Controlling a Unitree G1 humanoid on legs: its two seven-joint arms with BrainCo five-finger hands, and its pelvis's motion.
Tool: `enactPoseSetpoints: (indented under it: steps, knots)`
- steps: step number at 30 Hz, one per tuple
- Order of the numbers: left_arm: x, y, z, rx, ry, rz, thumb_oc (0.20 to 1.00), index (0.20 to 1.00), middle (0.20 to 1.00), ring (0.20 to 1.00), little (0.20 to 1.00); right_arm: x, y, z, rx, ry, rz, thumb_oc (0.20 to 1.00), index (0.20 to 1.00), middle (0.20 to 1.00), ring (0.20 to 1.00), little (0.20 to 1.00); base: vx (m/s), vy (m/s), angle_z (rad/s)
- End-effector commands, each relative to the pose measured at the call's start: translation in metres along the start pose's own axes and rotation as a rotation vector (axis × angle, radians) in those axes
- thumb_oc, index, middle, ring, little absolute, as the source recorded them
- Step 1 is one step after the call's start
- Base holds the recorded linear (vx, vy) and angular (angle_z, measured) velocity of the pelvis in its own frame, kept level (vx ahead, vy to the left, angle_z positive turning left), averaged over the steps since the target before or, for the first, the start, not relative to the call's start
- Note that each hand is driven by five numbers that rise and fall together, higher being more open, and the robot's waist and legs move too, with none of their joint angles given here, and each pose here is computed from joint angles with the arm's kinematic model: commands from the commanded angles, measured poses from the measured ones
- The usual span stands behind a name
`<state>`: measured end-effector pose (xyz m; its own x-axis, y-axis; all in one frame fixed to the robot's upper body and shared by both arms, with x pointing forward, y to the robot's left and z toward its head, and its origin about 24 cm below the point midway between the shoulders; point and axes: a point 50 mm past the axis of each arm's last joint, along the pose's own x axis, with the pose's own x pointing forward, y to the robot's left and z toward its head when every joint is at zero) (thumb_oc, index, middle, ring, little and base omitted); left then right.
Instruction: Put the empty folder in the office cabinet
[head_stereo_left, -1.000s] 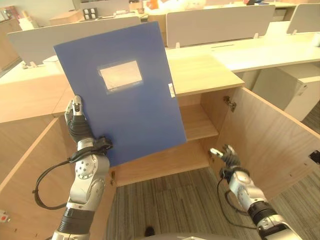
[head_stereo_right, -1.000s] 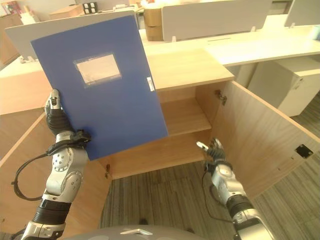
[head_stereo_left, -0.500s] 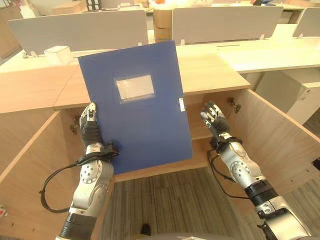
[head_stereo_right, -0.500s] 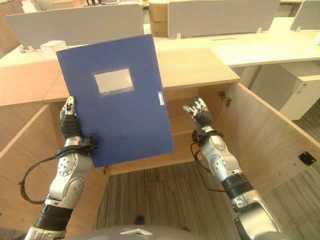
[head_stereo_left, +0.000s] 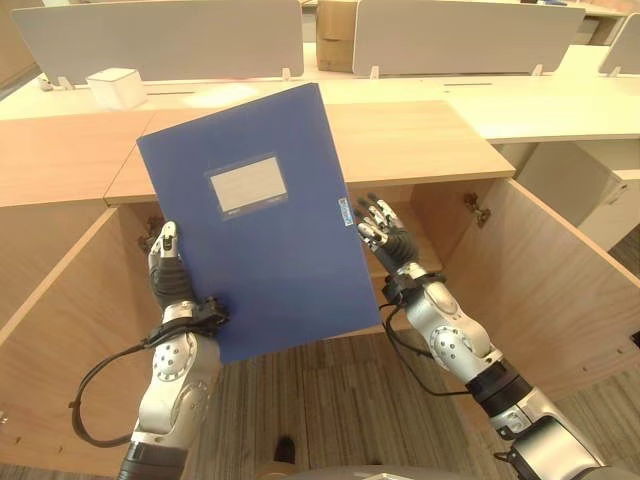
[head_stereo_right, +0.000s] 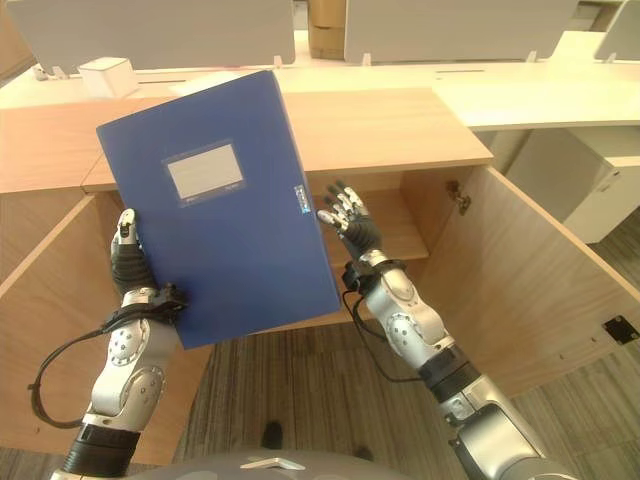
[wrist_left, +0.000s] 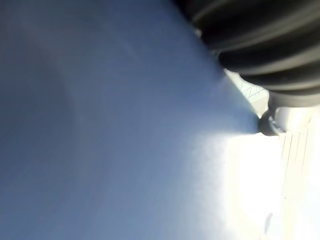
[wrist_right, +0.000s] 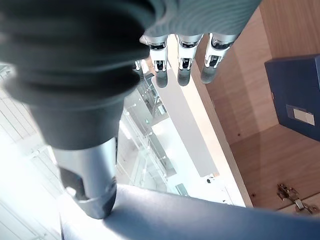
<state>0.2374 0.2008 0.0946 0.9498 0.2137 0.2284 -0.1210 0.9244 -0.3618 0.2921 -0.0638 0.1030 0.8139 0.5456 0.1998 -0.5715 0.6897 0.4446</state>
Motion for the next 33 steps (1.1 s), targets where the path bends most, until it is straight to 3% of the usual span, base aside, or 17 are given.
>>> enactPoseSetpoints:
  steps: [1, 8, 21, 29, 33]
  knots:
    - [0.005, -0.022, 0.034, -0.05, -0.154, -0.121, 0.2, 0.2, 0.2, 0.2, 0.2, 0.014, 0.055, 0.001, -0.05, 0.0, 0.293, 1.0, 1.0, 1.0, 1.0, 1.0, 0.01, -0.004, 0.03]
    - [0.004, -0.017, 0.033, -0.042, -0.149, -0.098, 0.2, 0.2, 0.2, 0.2, 0.2, 0.009, 0.057, -0.008, -0.045, 0.043, 0.318, 1.0, 1.0, 1.0, 1.0, 1.0, 0.0, -0.005, 0.05]
    - [0.0, -0.011, 0.029, -0.012, -0.12, -0.092, 0.2, 0.2, 0.2, 0.2, 0.2, 0.004, 0.027, 0.018, -0.027, -0.082, 0.16, 1.0, 1.0, 1.0, 1.0, 1.0, 0.0, 0.0, 0.0]
    - [0.001, -0.012, 0.029, 0.01, -0.115, -0.104, 0.2, 0.2, 0.2, 0.2, 0.2, 0.003, 0.045, 0.009, -0.085, -0.001, 0.282, 1.0, 1.0, 1.0, 1.0, 1.0, 0.0, 0.0, 0.0]
    - [0.0, -0.01, 0.028, 0.009, -0.112, -0.092, 0.2, 0.2, 0.2, 0.2, 0.2, 0.003, 0.04, 0.019, -0.05, -0.069, 0.236, 1.0, 1.0, 1.0, 1.0, 1.0, 0.0, 0.0, 0.0]
